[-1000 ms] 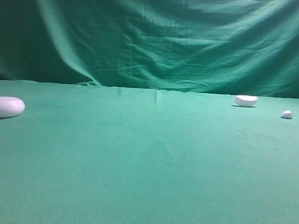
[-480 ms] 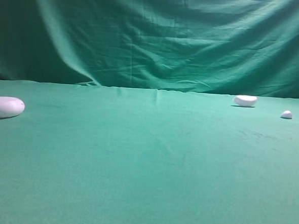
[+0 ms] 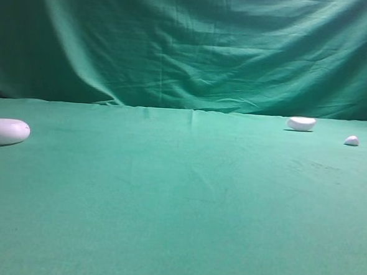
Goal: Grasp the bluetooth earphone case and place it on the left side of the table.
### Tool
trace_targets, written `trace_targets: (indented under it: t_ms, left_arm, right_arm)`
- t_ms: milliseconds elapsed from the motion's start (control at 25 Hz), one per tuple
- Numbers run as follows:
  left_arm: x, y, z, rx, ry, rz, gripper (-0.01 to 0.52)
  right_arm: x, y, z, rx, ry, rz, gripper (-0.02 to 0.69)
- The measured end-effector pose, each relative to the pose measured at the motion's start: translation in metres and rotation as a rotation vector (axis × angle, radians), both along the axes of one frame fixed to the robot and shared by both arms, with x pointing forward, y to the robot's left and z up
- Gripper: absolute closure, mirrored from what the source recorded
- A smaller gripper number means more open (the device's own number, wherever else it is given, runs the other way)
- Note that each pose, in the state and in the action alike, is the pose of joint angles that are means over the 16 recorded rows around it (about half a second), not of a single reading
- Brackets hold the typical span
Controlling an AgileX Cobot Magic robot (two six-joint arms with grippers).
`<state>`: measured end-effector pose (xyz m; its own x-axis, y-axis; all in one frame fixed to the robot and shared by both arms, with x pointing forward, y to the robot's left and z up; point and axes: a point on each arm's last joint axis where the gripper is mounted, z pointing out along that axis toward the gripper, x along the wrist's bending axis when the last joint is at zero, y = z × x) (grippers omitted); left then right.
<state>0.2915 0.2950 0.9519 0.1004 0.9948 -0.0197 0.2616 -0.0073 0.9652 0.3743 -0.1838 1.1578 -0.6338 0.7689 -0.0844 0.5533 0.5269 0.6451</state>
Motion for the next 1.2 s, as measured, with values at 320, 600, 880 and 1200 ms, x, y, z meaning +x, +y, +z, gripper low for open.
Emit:
trace_targets:
  t_ms: [320,600,880,1200]
  left_arm:
    - [0.0,0.0,0.0,0.0,0.0,0.0,0.514]
    - [0.0,0.0,0.0,0.0,0.0,0.0,0.514]
    - [0.0,0.0,0.0,0.0,0.0,0.0,0.514]
    - [0.0,0.0,0.0,0.0,0.0,0.0,0.514]
  right_arm:
    - [-0.024,-0.054,-0.036,0.157,-0.179,-0.168,0.665]
    - [-0.048,-0.092,-0.082,0.235,-0.329,-0.4,0.665]
    - [-0.07,-0.111,-0.13,0.25,-0.459,-0.567,0.665]
    - [-0.082,-0.116,-0.182,0.258,-0.525,-0.637,0.665]
